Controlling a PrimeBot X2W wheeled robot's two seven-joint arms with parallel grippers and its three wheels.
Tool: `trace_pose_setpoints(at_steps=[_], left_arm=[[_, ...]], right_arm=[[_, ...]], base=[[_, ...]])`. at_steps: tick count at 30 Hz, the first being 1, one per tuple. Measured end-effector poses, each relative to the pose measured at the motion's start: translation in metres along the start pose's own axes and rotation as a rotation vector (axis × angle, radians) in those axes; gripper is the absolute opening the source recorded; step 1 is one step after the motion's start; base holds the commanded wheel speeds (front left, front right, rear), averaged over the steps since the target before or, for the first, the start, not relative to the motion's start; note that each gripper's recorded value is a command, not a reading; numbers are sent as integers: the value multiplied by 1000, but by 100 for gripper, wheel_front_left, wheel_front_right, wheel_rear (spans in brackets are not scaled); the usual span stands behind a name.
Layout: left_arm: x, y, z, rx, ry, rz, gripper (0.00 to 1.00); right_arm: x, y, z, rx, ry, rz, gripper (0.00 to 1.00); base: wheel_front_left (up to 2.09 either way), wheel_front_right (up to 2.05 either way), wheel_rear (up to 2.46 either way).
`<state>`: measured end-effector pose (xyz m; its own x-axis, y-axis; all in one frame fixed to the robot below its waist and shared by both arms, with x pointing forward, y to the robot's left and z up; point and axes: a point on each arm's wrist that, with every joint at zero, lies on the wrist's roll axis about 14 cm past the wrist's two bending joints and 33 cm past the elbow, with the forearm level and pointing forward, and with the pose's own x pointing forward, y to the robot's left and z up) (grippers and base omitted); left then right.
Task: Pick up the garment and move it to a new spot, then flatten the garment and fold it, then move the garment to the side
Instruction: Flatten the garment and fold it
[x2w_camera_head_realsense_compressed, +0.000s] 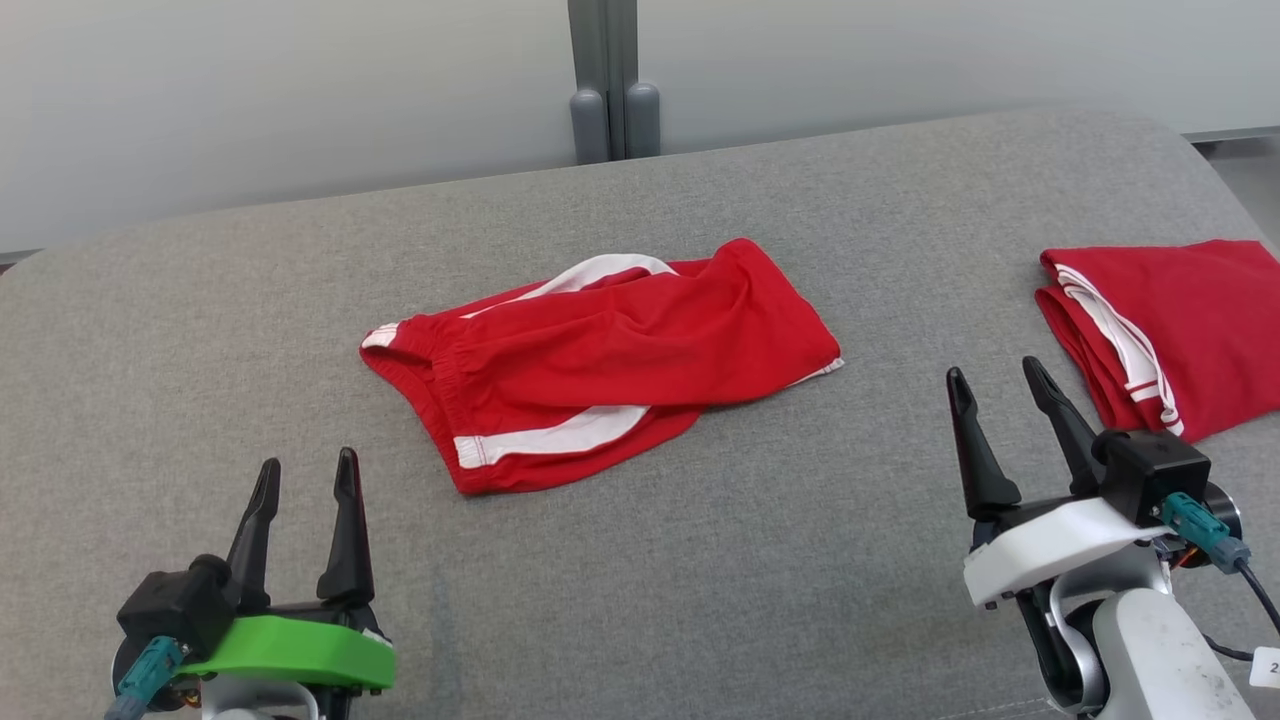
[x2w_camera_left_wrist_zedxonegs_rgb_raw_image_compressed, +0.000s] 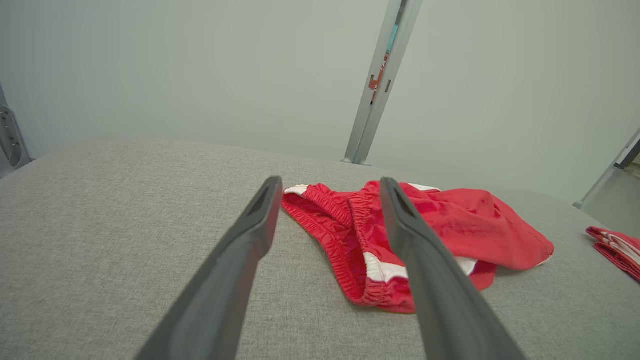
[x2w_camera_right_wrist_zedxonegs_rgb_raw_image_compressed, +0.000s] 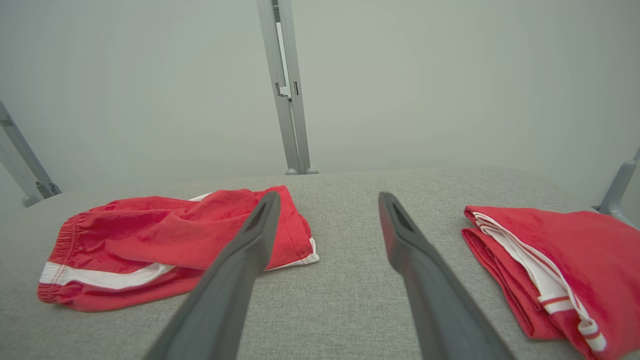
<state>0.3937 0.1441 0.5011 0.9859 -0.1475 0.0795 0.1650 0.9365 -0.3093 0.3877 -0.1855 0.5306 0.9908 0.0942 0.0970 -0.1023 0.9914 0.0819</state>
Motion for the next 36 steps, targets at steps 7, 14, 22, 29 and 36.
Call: trace_pose_setpoints(at_steps=[7,14,22,29,36], left_arm=[[-1,1,-4,1,12,2,100],[-1,3,-9,-3,26,7,100],[11,-15,-38,-10,136,-68,100],[32,-36,-85,-20,358,-153,100],[47,-34,-115,-3,474,-169,100]], right_arm=[[2,3,-1,5,5,5,100],[6,7,-9,0,34,18,100],[22,3,-34,-54,184,44,100],[49,-2,-73,-112,376,81,100],[76,-1,-105,-138,479,111,100]], base=[[0,0,0],[0,0,0],[0,0,0],[0,0,0],[0,0,0]])
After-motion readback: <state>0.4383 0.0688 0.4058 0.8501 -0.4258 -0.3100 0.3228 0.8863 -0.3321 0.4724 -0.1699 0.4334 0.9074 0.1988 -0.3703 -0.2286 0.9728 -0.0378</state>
